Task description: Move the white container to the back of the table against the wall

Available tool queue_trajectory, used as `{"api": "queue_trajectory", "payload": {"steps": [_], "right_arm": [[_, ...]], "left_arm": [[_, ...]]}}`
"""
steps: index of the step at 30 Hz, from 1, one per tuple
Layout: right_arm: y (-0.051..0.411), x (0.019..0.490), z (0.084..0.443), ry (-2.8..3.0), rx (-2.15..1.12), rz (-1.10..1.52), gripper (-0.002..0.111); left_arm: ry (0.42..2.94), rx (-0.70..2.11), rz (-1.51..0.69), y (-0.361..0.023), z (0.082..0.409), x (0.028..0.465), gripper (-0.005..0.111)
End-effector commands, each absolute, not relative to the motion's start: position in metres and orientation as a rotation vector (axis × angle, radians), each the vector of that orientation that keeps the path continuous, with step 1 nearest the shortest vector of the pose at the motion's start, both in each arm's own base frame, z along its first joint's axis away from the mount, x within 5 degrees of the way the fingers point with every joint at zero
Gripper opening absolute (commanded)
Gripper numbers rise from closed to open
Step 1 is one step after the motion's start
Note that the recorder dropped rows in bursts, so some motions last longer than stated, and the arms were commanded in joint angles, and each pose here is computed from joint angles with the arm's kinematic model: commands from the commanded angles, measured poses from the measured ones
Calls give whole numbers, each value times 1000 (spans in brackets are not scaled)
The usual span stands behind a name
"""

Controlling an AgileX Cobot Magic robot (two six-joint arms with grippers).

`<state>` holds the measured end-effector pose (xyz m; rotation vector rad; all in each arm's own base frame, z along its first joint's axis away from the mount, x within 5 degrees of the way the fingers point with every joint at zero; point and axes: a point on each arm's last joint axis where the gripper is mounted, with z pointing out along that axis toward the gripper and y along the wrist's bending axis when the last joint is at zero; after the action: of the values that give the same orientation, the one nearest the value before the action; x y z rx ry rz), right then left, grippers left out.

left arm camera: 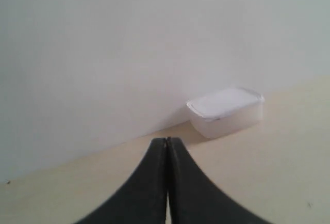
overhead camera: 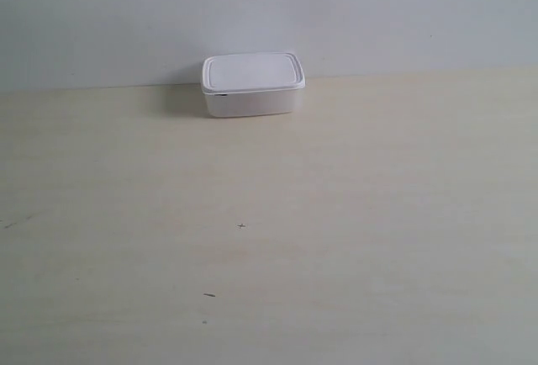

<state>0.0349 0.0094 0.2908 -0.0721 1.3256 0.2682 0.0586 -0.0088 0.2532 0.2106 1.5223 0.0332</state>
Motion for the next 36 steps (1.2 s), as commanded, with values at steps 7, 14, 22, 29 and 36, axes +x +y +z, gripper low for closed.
{"api": "queue_trajectory", "payload": {"steps": [7,14,22,29,36], "right_arm": [[10,34,287,1341,-85,258,0],[10,34,287,1344,-88,255,0],[10,40,271,1386,-156,148,0],[12,55,203,1586,-208,101,0],[12,55,201,1604,-243,67,0]], "left_arm": [[1508,-79,-75,-1,223,54,0],[1528,-196,-173,0,208,56,0],[1526,-86,-37,1,209,56,0],[1608,-65,-60,-2,202,56,0],[1674,-45,-75,-4,196,56,0]]}}
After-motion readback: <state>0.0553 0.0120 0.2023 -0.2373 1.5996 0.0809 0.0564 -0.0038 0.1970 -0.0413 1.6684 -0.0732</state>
